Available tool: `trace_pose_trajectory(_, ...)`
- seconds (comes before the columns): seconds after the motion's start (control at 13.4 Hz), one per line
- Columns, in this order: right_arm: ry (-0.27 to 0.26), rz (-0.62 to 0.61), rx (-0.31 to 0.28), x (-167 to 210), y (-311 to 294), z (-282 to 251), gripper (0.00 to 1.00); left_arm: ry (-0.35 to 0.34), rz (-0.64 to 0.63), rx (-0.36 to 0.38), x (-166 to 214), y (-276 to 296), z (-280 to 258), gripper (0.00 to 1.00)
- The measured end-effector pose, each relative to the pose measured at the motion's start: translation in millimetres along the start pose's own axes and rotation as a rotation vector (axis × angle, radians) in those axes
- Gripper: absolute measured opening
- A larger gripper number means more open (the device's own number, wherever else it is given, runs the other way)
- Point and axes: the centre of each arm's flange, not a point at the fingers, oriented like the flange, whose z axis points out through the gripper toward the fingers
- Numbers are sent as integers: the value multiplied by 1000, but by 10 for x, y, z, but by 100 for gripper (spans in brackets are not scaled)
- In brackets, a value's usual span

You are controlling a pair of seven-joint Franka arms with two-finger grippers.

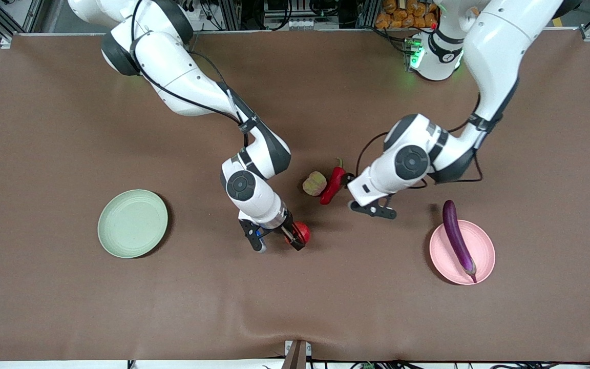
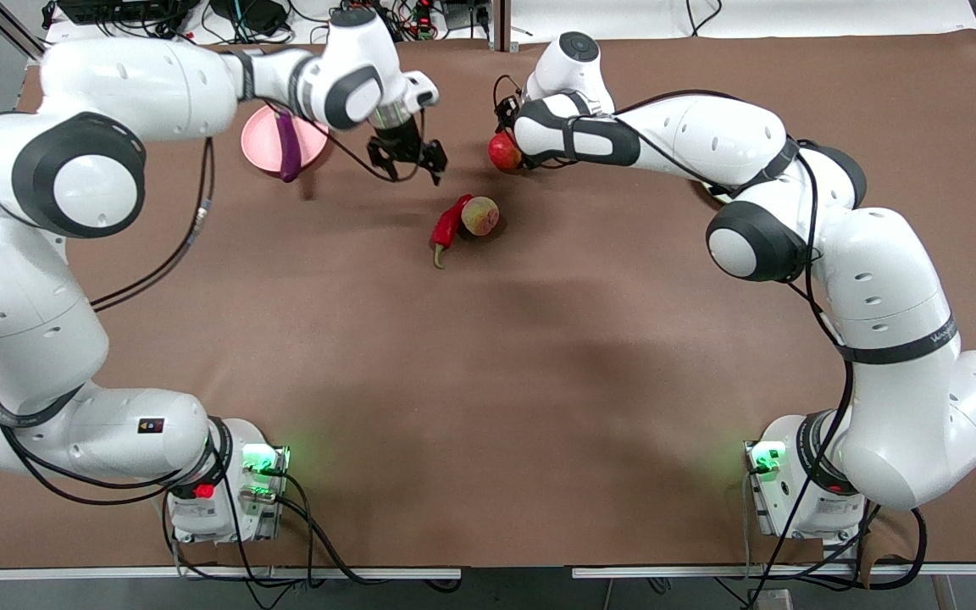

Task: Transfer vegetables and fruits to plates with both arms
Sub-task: 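Carry the apple to the green plate while the left gripper grasps the pepper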

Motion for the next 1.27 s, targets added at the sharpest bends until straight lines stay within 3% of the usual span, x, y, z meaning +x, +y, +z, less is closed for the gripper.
trace_pose_trajectory(0.15,1,0,15,2,-11,7,85,26,24,-19,-157,103,225,100)
trace_pose_trajectory(0.3,5,4,12,46,-19,-4,85,17,49,-16,-272,207,342,100)
trace_pose_trajectory(0.52,-6,1,-66,389,-73,-185,85,3,74,-4,-375,269,446,100)
trace_pose_trajectory(0.82,-134,-21,-146,1276,-155,-1025,85,7,104,-11,-493,415,559,92)
trace_pose_trajectory(0.89,-169,-68,-194,1694,-62,-1325,85,4,112,-9,-510,419,615,89)
trace_pose_trajectory(1.04,-209,-210,-262,2071,108,-1561,85,7,138,20,-511,380,688,86)
trace_pose_trajectory(1.27,-220,-393,-376,2834,477,-2121,85,11,144,37,-517,359,784,81)
